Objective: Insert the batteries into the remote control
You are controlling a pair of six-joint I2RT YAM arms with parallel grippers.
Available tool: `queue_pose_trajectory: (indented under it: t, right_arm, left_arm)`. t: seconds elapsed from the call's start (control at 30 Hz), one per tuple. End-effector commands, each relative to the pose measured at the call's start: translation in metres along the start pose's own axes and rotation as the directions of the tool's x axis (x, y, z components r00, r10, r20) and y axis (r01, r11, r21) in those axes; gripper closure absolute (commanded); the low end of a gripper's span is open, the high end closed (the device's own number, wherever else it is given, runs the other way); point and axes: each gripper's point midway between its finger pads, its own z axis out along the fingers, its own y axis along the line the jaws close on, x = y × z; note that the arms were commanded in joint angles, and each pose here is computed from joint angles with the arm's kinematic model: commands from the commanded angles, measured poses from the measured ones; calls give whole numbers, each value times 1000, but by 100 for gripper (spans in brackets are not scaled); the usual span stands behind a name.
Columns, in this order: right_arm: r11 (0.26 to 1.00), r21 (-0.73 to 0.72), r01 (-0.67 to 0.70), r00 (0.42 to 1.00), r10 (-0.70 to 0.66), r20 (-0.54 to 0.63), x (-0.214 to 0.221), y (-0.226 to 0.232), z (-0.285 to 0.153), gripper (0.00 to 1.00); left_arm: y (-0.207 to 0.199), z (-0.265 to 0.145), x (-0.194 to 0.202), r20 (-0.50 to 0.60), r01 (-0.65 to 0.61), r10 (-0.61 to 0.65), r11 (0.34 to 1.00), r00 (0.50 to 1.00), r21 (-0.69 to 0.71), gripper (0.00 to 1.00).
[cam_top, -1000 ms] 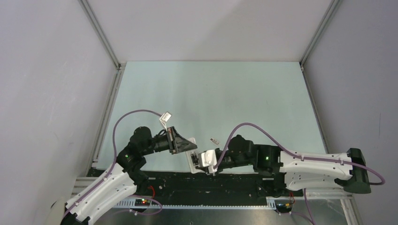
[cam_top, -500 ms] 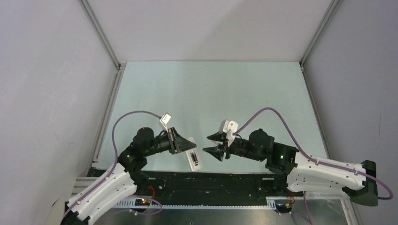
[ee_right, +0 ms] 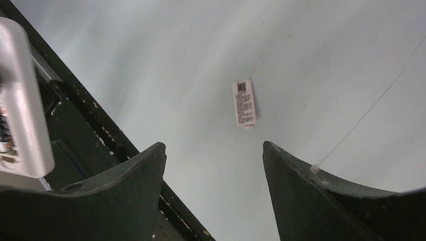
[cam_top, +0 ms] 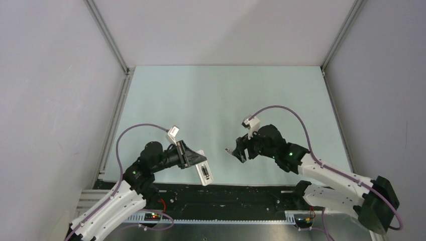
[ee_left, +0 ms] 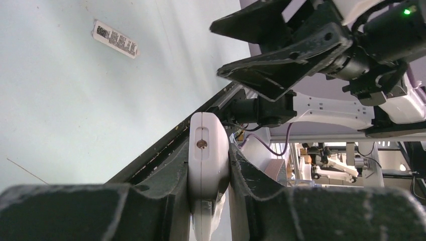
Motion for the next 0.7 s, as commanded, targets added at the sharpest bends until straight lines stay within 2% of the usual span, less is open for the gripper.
queue_pose_trajectory:
  t: [0.0,0.2,0.47,0.67]
  right_arm:
    - [997,-66,-44,994,37,-100,17,9,12,22]
    - [997,-73,-29,973,12,-232,42,10,38,25]
    - [993,15,114,944,-104,-314,50,-4,68,21]
    - [985,52,162,911,-129,-391,60,-14,83,21]
  left_arm:
    - [-9,-1,-8,32,1,-2,1000,999,25,96]
    - [-10,-1,-8,29,5,-6,1000,1000,23,94]
    - [-12,-1,-8,23,13,-13,1000,1000,24,94]
    - [-14,-1,-10,25,13,-14,1000,1000,26,94]
